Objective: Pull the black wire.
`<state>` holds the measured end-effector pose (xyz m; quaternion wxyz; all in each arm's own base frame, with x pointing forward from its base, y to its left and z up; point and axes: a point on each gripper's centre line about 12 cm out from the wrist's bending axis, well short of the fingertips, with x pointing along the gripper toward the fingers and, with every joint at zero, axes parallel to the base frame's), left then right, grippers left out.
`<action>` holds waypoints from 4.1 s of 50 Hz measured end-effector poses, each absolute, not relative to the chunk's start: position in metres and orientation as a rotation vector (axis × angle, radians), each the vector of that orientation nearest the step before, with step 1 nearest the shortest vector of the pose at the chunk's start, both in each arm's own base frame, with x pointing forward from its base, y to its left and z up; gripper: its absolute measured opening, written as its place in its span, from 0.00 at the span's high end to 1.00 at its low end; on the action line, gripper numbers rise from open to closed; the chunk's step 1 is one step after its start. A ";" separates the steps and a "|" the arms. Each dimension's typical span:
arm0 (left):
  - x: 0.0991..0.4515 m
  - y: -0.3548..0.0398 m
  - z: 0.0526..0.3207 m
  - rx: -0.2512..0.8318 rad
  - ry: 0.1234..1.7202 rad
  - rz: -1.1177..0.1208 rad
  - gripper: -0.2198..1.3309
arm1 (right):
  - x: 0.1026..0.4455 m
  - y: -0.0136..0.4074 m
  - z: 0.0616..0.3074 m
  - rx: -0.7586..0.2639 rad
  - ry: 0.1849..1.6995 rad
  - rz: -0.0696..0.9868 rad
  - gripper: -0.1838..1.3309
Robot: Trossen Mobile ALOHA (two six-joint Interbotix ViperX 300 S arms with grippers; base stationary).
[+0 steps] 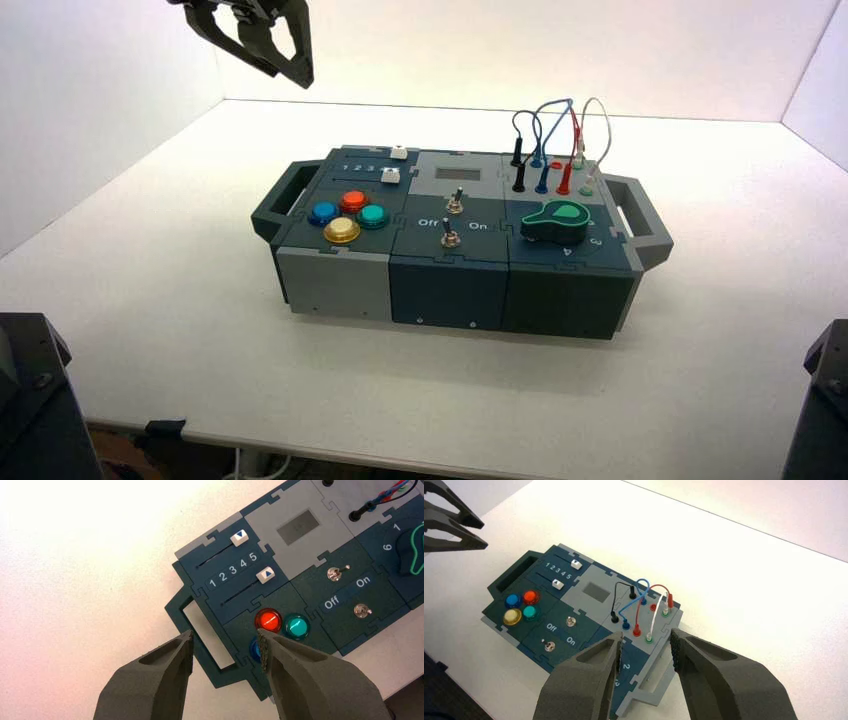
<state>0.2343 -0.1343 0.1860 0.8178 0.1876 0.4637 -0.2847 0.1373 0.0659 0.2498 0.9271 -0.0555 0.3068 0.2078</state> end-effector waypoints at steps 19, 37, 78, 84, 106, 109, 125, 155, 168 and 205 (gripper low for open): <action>0.233 -0.134 0.185 0.402 1.000 -0.608 0.09 | 0.137 0.066 0.250 -0.114 0.629 0.426 0.21; 0.234 -0.134 0.186 0.399 0.987 -0.607 0.10 | 0.137 0.066 0.250 -0.114 0.629 0.426 0.21; 0.260 -0.199 0.196 0.455 1.004 -0.733 0.13 | 0.142 0.068 0.243 -0.121 0.673 0.422 0.21; 0.267 -0.221 0.198 0.473 0.993 -0.769 0.16 | 0.144 0.069 0.240 -0.125 0.691 0.421 0.21; 0.243 -0.306 0.152 0.667 1.034 -0.982 0.24 | 0.144 0.069 0.241 -0.123 0.684 0.421 0.21; 0.240 -0.311 0.142 0.699 1.056 -1.002 0.24 | 0.143 0.069 0.241 -0.125 0.685 0.421 0.21; 0.240 -0.322 0.121 0.732 1.099 -1.017 0.24 | 0.143 0.069 0.241 -0.124 0.682 0.421 0.21; 0.250 -0.345 0.109 0.748 1.089 -1.035 0.31 | 0.143 0.069 0.241 -0.124 0.682 0.421 0.21; 0.254 -0.351 0.108 0.746 1.084 -1.037 0.32 | 0.143 0.068 0.242 -0.123 0.676 0.422 0.21; 0.264 -0.359 0.102 0.764 1.079 -1.032 0.42 | 0.142 0.068 0.243 -0.120 0.672 0.421 0.21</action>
